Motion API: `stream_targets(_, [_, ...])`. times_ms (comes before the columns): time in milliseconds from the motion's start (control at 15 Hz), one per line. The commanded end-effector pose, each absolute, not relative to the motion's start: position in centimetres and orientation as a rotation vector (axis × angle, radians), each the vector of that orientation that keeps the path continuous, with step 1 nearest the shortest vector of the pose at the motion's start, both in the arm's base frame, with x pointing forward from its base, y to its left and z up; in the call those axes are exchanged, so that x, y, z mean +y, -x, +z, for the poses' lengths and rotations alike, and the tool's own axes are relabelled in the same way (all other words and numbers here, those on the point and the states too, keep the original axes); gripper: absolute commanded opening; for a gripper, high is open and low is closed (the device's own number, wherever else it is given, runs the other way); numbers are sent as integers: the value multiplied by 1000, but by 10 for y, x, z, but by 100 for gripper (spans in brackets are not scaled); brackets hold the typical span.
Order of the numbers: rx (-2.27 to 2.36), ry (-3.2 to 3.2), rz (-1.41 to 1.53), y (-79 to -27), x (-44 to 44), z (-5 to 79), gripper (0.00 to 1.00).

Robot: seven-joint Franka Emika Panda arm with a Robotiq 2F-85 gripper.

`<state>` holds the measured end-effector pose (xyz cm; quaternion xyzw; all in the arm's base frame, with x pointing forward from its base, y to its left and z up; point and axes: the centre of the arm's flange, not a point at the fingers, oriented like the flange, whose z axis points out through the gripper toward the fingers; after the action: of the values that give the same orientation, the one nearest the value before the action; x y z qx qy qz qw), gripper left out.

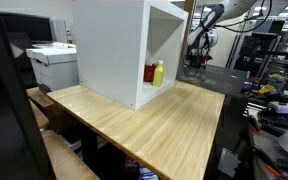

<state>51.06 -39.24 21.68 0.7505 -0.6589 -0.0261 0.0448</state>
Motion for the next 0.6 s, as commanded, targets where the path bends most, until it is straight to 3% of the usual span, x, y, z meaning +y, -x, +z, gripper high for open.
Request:
stream_targets(0, [-2003,-2336,-72,-513,-396,211,100])
stream_targets(533, [-1983,-2328,-86,-512,-399,204,100])
